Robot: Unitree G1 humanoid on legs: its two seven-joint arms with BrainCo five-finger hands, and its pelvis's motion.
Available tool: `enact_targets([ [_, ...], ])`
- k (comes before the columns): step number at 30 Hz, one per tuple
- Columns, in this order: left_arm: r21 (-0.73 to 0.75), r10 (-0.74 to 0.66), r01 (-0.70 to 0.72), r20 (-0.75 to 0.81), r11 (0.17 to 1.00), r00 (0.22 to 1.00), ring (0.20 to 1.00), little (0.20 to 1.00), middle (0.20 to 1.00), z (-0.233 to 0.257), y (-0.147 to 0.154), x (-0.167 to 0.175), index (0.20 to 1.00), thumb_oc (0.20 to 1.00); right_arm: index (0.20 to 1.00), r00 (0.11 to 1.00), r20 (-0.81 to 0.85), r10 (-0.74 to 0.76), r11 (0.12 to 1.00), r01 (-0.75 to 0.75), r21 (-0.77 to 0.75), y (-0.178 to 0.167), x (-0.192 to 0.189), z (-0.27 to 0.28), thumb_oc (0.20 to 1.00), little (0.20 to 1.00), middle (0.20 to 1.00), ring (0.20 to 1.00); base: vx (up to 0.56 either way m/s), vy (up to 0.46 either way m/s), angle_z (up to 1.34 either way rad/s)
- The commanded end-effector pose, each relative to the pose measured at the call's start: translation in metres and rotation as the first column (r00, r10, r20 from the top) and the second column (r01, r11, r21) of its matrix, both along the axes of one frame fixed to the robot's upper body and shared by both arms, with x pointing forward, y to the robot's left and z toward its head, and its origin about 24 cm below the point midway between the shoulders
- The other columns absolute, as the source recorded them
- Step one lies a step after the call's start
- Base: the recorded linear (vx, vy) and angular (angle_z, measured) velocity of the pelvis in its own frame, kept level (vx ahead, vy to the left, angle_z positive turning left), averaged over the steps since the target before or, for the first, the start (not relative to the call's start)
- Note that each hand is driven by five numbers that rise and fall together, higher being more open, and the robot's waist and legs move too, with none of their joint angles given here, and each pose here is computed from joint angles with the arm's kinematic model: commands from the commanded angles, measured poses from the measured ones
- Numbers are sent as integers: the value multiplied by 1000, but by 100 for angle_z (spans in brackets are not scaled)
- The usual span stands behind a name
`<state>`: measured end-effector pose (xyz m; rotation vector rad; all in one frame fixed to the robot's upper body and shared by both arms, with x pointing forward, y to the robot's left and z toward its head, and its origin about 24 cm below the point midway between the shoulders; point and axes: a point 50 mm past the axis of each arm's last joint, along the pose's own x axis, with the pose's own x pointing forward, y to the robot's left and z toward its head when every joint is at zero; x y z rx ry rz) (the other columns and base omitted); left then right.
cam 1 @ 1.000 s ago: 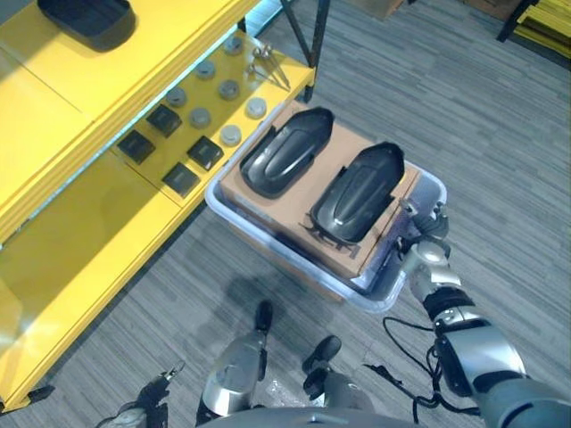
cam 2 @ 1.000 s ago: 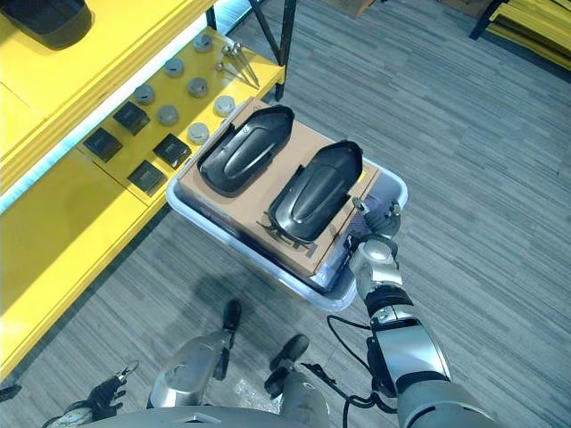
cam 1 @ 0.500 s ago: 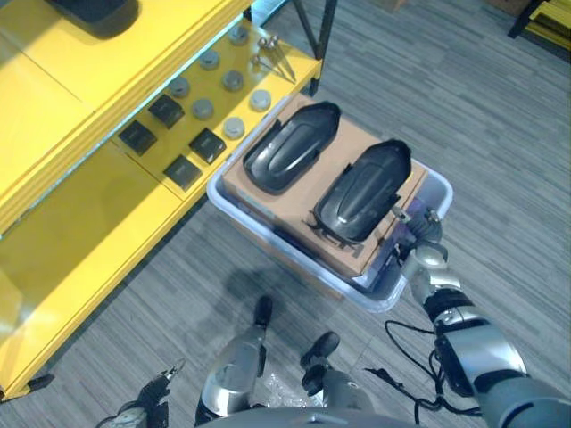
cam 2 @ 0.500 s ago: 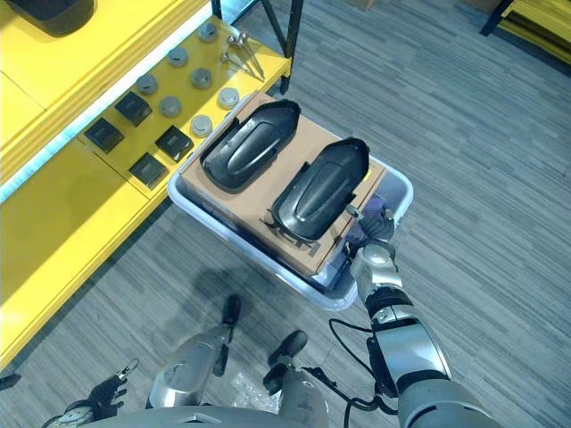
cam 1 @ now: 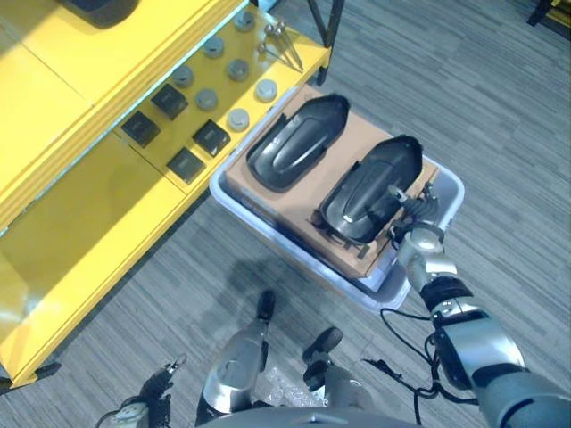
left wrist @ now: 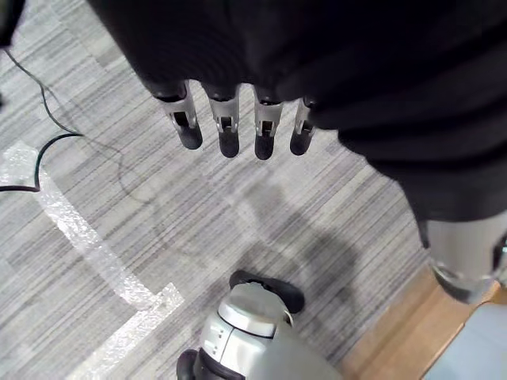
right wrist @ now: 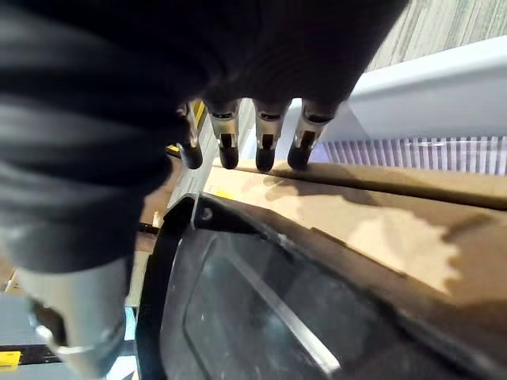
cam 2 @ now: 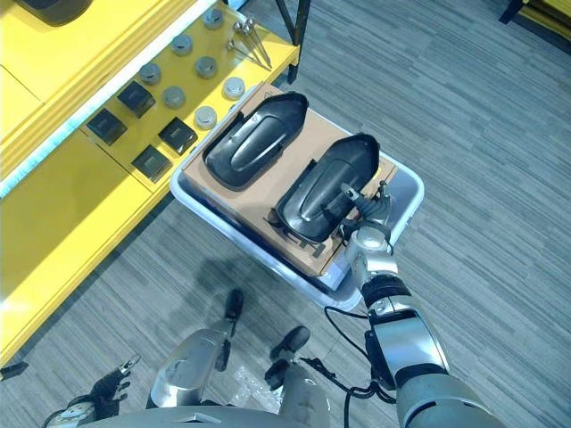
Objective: Move parts from the plastic box to the shelf.
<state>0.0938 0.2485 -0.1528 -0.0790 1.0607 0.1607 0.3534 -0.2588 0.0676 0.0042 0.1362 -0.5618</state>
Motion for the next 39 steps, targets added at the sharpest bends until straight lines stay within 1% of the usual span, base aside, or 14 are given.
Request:
enact_targets([
  [1,16,-12,12,-36,1000,999,1000,1000,1000,-1,4,-5,1000,1000,1000,997,-68,39,998,-42,-45,4,-5,-13,1000,1000,1000,1000,0,0,0],
  [5,4,-13,13,-18,1000,1000,1000,1000,1000,0,1,2,1000,1000,1000,988,-142,62,995,-73,-70,12,-7,-27,1000,1000,1000,1000,-41,37,1],
  [15,-8,-22,22,18,1000,1000,1000,1000,1000,3,-2,16,1000,1000,1000,977,-168,130,969,-161,-186,26,4,-15,1000,1000,1000,1000,-24,14,2],
  [19,-6,-19,19,25,1000,1000,1000,1000,1000,4,0,18,1000,1000,1000,972,-216,93,952,-150,-267,22,3,-16,1000,1000,1000,1000,-5,-5,2],
  [22,-5,-26,26,32,1000,999,1000,1000,1000,5,0,21,1000,1000,1000,955,-296,18,908,-139,-395,11,-3,-23,1000,1000,1000,1000,-3,-13,1],
  [23,-3,-34,34,41,999,999,1000,1000,1000,6,0,25,1000,1000,909,941,-337,-29,897,-125,-425,4,-7,-29,909,909,909,909,-12,-59,6],
  [24,0,-39,39,45,999,998,1000,1000,1000,7,0,27,1000,1000,225,933,-356,-50,890,-120,-440,0,-10,-34,225,225,225,225,-7,-55,6],
  [25,2,-41,41,46,999,998,1000,1000,1000,7,0,28,1000,1000,200,931,-360,-55,887,-120,-446,0,-11,-34,200,200,200,200,-1,-35,5],
  [28,7,-47,47,51,999,998,1000,1000,1000,8,1,30,1000,1000,200,924,-378,-65,875,-129,-466,-4,-14,-38,200,200,200,200,-3,-11,1],
  [31,8,-50,49,61,999,997,1000,1000,1000,10,2,34,1000,1000,200,924,-375,-71,893,-108,-436,-5,-18,-44,200,200,200,200,-20,-17,1],
  [36,8,-49,49,63,999,997,1000,1000,1000,10,3,34,1000,1000,200,924,-376,-67,895,-111,-432,-5,-19,-45,200,200,200,200,0,0,0],
  [37,7,-51,51,73,999,996,1000,1000,1000,11,2,37,1000,1000,313,930,-363,-54,913,-102,-396,-5,-25,-53,313,313,313,313,0,0,0],
  [39,6,-54,54,74,999,996,1000,1000,1000,11,0,39,1000,1000,263,931,-361,-51,917,-100,-387,-6,-28,-55,263,263,263,263,-24,-21,-3],
])
